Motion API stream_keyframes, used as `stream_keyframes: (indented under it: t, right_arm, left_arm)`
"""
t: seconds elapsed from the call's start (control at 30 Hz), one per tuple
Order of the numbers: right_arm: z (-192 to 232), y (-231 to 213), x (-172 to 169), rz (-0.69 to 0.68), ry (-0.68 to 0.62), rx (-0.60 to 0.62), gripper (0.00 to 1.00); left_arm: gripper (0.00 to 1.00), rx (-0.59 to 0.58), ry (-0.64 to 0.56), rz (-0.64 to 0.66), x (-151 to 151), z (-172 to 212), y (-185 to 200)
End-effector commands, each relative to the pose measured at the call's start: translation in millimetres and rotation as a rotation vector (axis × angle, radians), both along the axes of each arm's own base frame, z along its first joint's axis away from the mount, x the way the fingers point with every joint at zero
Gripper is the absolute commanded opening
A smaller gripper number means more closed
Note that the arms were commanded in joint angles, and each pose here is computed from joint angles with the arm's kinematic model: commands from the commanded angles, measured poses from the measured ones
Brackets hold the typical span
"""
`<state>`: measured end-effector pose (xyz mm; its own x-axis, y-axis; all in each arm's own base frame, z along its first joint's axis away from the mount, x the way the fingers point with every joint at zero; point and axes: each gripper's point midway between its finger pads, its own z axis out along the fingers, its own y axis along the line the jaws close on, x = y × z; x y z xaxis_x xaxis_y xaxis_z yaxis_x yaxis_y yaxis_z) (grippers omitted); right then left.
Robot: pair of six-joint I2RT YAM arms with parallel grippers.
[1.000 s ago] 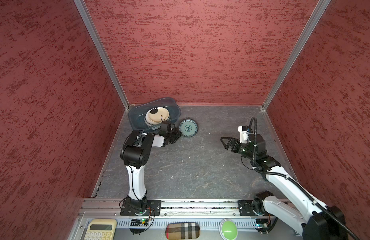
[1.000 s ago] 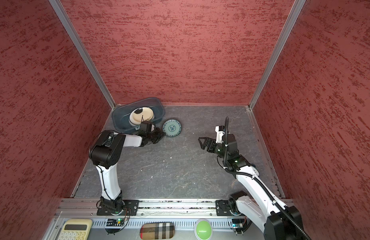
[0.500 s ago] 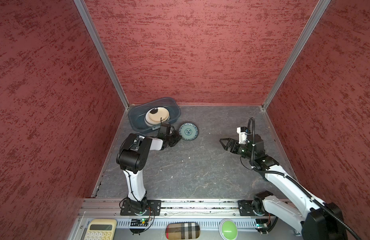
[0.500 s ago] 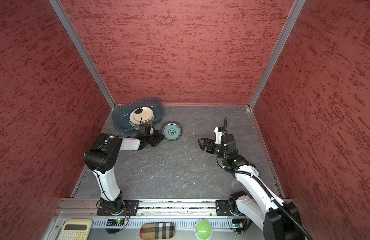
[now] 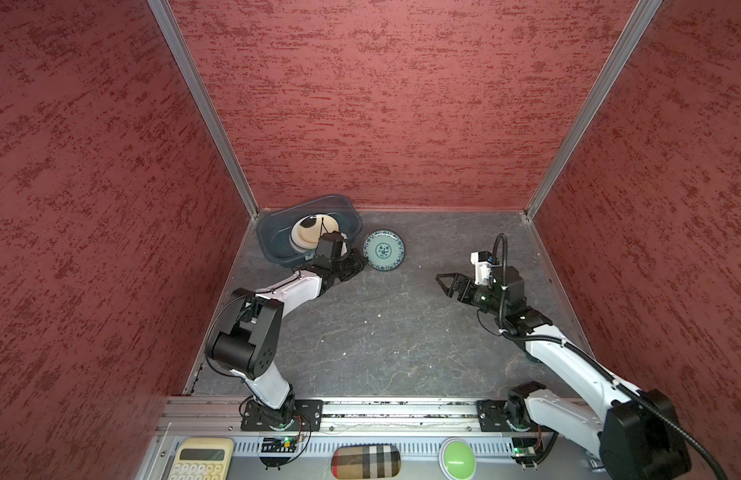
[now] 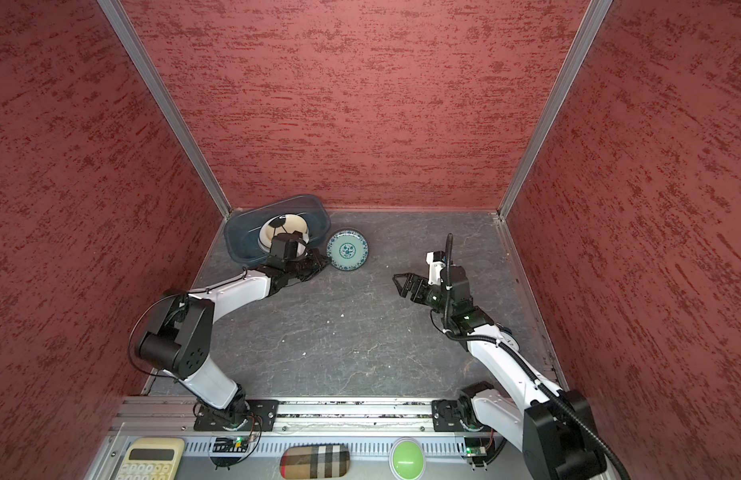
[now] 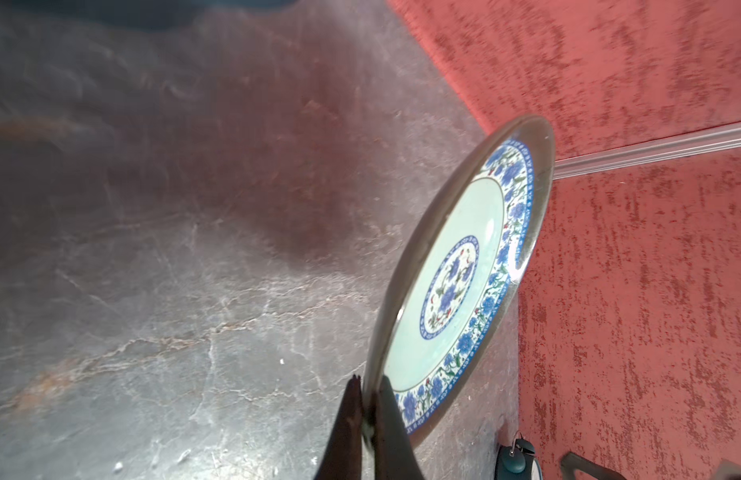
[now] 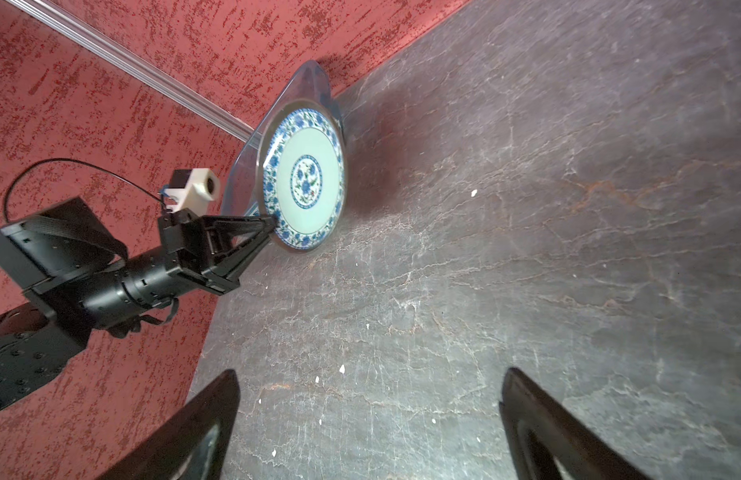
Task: Place the plates into the plastic bin on the countertop
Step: 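Tilt the blue floral plate on edge and grip its rim with the left gripper, then lift the blue floral plate with the left gripper and lower it into the basin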
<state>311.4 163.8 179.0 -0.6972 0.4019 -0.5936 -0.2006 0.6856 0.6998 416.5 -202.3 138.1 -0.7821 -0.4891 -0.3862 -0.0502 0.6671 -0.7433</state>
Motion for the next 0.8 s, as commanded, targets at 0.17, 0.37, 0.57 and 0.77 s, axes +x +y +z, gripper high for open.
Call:
stream_keyframes:
  t: [0.17,0.37,0.57,0.77]
  right_arm:
    - [4,1,-1,0.013,-0.035,0.015,0.99]
    - [7,-2,-6,0.01,-0.05,0.007,0.99]
    - [7,-7,-11,-0.01,-0.068,0.007,0.99]
    - [4,-7,-11,-0.011,-0.062,0.003,0.99]
  left_arm:
    - [0.0,0.091,-0.169,0.043,1,71,24]
    - [0.0,0.118,-0.225,0.111,5,92,58]
    - [0.0,0.146,-0.259,0.247,20,105,117]
    - [0.0,0.227,-0.199,0.362,43,84,167]
